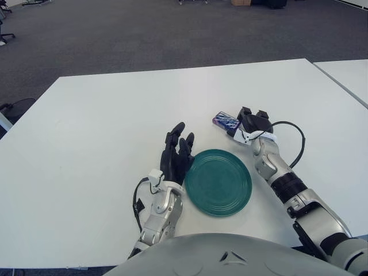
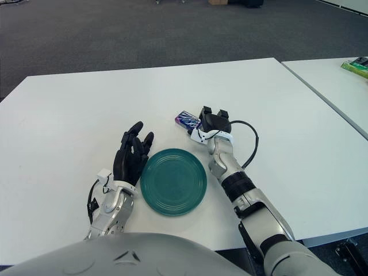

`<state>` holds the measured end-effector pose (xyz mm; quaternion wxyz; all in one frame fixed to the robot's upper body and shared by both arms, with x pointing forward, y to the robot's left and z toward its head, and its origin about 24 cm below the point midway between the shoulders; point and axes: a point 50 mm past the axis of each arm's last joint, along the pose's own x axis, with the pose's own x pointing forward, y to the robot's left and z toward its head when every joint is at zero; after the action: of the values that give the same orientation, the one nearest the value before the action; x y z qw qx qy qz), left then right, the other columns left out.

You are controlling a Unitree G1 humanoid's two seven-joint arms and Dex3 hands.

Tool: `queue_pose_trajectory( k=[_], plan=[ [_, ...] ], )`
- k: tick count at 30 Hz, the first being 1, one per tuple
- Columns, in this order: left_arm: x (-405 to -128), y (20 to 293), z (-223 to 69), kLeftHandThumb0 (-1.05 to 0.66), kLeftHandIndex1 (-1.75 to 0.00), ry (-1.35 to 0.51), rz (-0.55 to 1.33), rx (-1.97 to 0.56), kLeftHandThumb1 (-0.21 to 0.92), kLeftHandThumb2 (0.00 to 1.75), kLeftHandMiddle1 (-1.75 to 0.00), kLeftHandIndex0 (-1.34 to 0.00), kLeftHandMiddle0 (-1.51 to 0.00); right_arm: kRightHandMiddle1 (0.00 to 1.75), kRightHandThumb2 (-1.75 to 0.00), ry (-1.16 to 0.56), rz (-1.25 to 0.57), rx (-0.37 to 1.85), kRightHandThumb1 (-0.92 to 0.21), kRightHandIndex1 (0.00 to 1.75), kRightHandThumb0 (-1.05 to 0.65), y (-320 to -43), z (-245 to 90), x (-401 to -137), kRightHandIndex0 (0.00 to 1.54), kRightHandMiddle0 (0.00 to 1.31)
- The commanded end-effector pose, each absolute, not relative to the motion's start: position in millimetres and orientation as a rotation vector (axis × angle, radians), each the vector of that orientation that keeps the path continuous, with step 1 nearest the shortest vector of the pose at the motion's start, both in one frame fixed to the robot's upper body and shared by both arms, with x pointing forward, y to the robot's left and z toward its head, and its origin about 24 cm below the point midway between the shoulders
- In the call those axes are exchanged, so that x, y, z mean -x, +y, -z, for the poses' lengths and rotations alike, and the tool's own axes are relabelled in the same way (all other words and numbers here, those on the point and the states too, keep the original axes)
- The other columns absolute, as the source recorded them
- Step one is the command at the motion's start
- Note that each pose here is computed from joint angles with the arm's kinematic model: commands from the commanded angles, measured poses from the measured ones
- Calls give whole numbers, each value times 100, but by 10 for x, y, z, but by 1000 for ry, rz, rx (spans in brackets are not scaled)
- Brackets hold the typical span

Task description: Put the gum into the plate.

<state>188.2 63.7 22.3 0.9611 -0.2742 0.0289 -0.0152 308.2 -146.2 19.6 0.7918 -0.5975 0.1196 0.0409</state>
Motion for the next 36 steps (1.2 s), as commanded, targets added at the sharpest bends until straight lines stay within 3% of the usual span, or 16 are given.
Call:
queue_pose_trajectory(
  k=[1, 15, 24, 36],
  plan=[
    [-1866, 401, -356, -71, -81, 60, -2, 716, 92, 79, -4, -8, -53, 175, -55, 373, -154, 1246, -90, 175, -36, -1494, -5, -2960, 25, 22],
    [-1861, 436, -339, -72, -82, 68, -7, 712, 92, 77, -4, -9, -53, 175, -57, 374, -154, 1230, -88, 175, -36, -1536, -33, -2966, 25, 23],
    [-1858, 459, -332, -72, -83, 71, -10, 706, 92, 78, -4, -9, -53, 175, -58, 356, -131, 1211, -87, 175, -36, -1609, -53, -3020, 33, 23],
    [-1862, 500, -306, -71, -82, 76, -3, 708, 92, 78, -3, -7, -52, 175, -56, 257, -74, 1172, -89, 175, -36, -1702, -400, -3393, 44, 23]
  ],
)
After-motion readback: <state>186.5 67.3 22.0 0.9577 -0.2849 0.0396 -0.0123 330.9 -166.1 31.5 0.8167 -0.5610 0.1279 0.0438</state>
